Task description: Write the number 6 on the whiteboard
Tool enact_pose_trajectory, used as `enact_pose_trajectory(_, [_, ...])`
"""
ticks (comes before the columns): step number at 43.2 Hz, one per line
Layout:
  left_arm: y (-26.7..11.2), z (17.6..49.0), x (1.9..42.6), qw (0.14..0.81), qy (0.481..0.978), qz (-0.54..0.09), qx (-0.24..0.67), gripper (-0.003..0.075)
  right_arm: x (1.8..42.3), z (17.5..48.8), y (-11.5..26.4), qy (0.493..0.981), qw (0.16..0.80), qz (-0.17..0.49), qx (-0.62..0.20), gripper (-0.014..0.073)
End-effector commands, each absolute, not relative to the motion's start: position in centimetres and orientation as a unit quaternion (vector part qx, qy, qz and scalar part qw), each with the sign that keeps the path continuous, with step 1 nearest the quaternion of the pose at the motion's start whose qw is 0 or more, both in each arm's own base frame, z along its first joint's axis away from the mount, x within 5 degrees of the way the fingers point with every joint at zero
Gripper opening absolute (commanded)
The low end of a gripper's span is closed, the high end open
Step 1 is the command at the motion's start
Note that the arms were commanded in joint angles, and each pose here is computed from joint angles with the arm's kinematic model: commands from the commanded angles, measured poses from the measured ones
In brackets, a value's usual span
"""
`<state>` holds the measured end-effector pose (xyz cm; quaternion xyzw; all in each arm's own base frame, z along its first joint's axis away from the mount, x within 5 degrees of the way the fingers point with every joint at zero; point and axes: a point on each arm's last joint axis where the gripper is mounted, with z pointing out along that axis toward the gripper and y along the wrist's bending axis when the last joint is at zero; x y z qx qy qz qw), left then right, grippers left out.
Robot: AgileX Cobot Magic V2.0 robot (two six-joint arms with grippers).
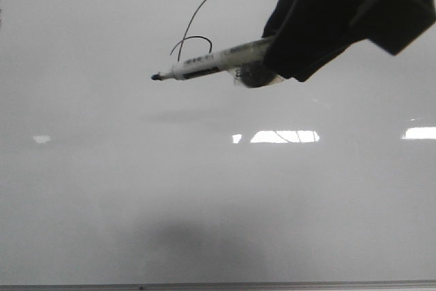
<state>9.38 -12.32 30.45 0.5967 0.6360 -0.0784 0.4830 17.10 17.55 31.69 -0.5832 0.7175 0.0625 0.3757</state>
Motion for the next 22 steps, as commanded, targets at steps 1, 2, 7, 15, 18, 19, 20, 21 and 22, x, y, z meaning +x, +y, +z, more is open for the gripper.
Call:
enact_pose_trajectory(1, [-14.7, 32.1, 10.7, 0.497, 0.613, -0.074, 0.61, 0.04, 15.8, 34.3, 17.6, 0.677, 0.432, 0.068, -0.592, -0.0059])
enact_pose_trajectory(2, [-15.2, 32.3, 10.9, 0.495, 0.61, -0.072, 0.614, 0.0437, 15.5, 34.4, 17.7, 0.673, 0.435, 0.07, -0.594, -0.0059])
enact_pose_trajectory(7, [-17.6, 32.7, 11.7, 0.485, 0.592, -0.064, 0.641, 0.0477, 14.5, 34.9, 17.8, 0.66, 0.438, 0.079, -0.605, -0.0059])
enact_pose_trajectory(15, [-20.5, 32.6, 12.1, 0.471, 0.568, -0.057, 0.673, 0.0419, 13.8, 34.9, 18.1, 0.651, 0.436, 0.086, -0.616, -0.0059])
enact_pose_trajectory(18, [-21.0, 32.3, 12.3, 0.464, 0.568, -0.057, 0.677, 0.0403, 13.7, 34.9, 18.2, 0.649, 0.436, 0.087, -0.617, -0.0059])
enact_pose_trajectory(19, [-21.0, 32.3, 12.3, 0.463, 0.568, -0.056, 0.677, 0.0399, 13.7, 34.9, 18.2, 0.649, 0.436, 0.087, -0.617, -0.0059])
enact_pose_trajectory(20, [-21.1, 32.2, 12.3, 0.462, 0.569, -0.056, 0.678, 0.0392, 13.7, 34.9, 18.2, 0.649, 0.435, 0.087, -0.617, -0.0059])
enact_pose_trajectory(21, [-21.1, 32.2, 12.4, 0.462, 0.569, -0.056, 0.678, 0.0383, 13.7, 34.9, 18.2, 0.649, 0.435, 0.087, -0.617, -0.0059])
enact_pose_trajectory(22, [-21.2, 32.1, 12.4, 0.461, 0.569, -0.056, 0.679, 0.0375, 13.7, 34.9, 18.1, 0.65, 0.435, 0.087, -0.618, -0.0059])
